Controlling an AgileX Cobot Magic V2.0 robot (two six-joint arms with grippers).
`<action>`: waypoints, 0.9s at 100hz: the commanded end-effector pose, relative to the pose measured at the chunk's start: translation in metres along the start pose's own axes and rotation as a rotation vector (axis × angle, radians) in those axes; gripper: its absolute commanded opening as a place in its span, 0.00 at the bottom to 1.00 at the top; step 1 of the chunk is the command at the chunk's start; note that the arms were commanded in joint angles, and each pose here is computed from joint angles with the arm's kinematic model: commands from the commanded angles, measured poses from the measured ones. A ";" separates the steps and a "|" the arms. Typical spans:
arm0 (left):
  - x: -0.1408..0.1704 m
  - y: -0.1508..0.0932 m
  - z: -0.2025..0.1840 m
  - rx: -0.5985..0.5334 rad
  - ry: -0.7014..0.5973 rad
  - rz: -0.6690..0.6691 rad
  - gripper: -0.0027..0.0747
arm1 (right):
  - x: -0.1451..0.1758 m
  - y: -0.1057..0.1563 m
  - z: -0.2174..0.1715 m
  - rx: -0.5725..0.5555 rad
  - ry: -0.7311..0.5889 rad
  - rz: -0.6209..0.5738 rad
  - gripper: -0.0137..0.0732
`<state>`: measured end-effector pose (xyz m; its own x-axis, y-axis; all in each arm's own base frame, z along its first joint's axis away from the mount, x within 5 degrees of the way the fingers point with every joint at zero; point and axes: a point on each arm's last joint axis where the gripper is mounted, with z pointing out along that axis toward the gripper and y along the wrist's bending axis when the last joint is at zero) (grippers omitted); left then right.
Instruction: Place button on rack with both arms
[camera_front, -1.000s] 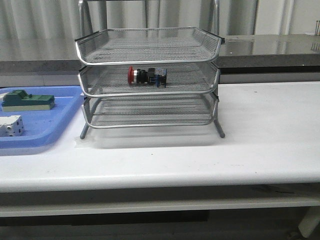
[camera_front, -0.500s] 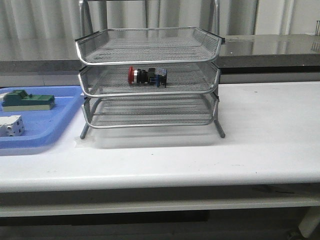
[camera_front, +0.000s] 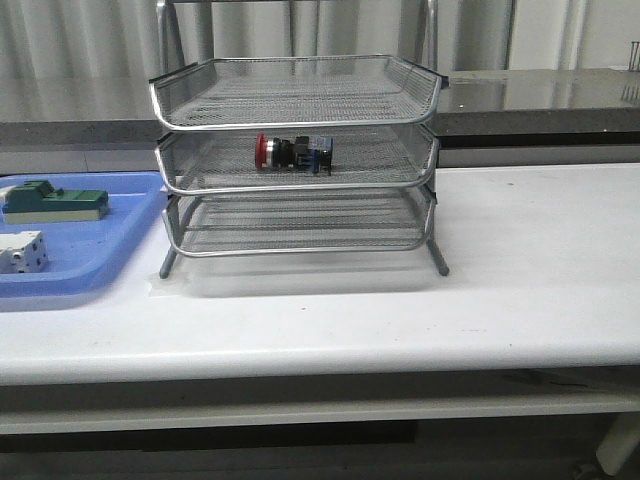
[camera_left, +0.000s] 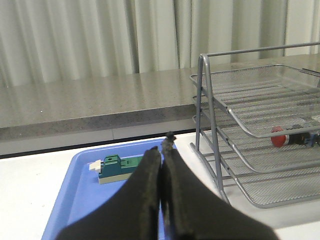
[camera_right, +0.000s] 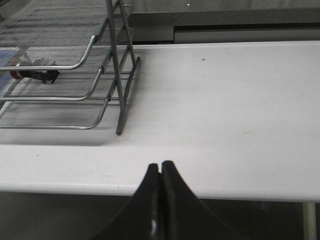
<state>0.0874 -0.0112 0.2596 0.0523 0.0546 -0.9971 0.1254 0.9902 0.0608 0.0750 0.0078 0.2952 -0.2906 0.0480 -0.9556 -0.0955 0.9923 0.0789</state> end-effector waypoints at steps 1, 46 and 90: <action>-0.015 0.003 0.001 -0.033 -0.088 -0.013 0.01 | -0.003 -0.001 -0.003 0.007 -0.135 0.040 0.09; -0.015 0.003 0.001 -0.033 -0.088 -0.013 0.01 | 0.061 -0.006 -0.002 0.011 -0.344 0.011 0.09; -0.015 0.003 0.001 -0.033 -0.088 -0.013 0.01 | 0.088 -0.008 0.004 0.007 -0.371 0.008 0.09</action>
<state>0.0874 -0.0112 0.2597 0.0537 0.0544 -0.9971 0.1248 0.9903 0.0608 0.0567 0.0046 0.1934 -0.0606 0.0981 -0.9933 -0.0785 0.9916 0.1027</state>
